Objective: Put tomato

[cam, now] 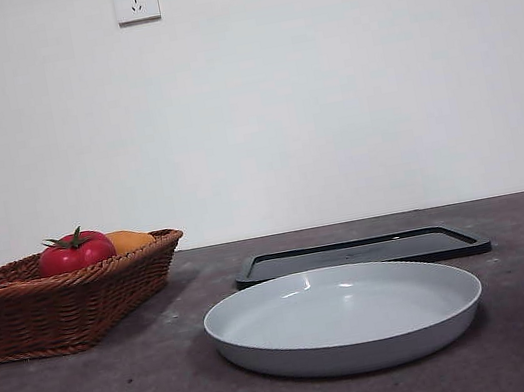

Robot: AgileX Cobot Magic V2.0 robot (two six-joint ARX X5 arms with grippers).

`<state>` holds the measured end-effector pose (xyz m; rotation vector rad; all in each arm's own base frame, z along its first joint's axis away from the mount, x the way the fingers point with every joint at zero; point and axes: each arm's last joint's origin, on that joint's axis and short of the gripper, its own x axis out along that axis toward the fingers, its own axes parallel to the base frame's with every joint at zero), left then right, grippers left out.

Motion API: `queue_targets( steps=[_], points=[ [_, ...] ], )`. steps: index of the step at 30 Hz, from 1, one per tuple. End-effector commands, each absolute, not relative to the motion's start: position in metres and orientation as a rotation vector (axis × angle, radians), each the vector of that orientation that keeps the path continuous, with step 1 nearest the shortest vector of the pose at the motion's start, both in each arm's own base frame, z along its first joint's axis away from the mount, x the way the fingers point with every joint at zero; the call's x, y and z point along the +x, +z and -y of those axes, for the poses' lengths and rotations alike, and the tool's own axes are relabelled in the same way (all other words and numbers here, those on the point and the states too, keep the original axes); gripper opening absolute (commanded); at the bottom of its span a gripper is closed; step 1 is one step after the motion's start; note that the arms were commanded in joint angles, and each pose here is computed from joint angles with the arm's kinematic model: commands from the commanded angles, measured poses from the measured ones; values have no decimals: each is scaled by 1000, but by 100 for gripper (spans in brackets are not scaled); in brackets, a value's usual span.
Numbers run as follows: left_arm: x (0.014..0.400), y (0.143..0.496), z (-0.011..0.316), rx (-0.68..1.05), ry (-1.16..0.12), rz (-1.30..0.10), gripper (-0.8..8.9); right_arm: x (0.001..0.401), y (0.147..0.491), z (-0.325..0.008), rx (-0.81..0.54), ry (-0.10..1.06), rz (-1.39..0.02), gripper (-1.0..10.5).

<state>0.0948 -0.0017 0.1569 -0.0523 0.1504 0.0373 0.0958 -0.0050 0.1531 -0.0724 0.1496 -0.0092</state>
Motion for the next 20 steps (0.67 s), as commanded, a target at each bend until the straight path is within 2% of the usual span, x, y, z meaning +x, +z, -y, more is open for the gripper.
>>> queue_targets(
  steps=[1, 12, 20],
  points=[
    [96, 149, 2, -40, 33, -177, 27, 96, 153, 5, -77, -10, -142, 24],
    [96, 151, 2, -46, 33, -159, 27, 96, 155, 5, -76, -10, -119, 24],
    [96, 155, 2, -135, 23, -120, 15, 97, 157, 4, 72, 8, -95, 14]
  ],
)
